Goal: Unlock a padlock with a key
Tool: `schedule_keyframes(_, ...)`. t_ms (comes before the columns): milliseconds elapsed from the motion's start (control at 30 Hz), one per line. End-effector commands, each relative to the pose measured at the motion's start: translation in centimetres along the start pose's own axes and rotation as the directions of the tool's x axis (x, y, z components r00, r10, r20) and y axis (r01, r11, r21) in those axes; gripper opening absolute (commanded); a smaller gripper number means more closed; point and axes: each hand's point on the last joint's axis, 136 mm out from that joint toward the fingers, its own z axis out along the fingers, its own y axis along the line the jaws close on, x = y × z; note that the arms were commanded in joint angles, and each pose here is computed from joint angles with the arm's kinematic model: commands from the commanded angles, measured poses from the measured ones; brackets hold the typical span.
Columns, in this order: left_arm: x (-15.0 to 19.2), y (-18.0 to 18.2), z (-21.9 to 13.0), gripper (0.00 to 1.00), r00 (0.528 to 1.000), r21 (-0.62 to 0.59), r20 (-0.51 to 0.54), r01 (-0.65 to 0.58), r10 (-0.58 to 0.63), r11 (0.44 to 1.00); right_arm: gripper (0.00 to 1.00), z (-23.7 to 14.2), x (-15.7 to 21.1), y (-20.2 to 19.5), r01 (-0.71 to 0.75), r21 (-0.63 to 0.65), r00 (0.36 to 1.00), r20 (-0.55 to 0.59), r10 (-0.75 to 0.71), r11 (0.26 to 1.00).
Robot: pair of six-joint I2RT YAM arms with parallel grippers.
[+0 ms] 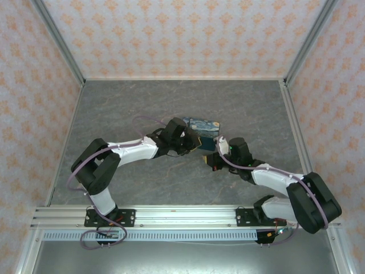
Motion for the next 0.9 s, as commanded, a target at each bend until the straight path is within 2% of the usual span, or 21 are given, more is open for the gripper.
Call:
schedule_keyframes(0,-0.7,-3.0,-1.7,0.07,1.0,0.07,0.013,-0.015,0.014,0.997,0.0,-0.3,-2.6,1.0,0.068,-0.042,0.994,0.086,-0.065,0.997)
schedule_keyframes(867,-0.8,-3.1,-2.0,0.06,1.0,0.069,0.01,-0.014,0.013,0.998,0.0,-0.3,-5.1,1.4,0.102,-0.08,0.986,0.142,-0.09,0.992)
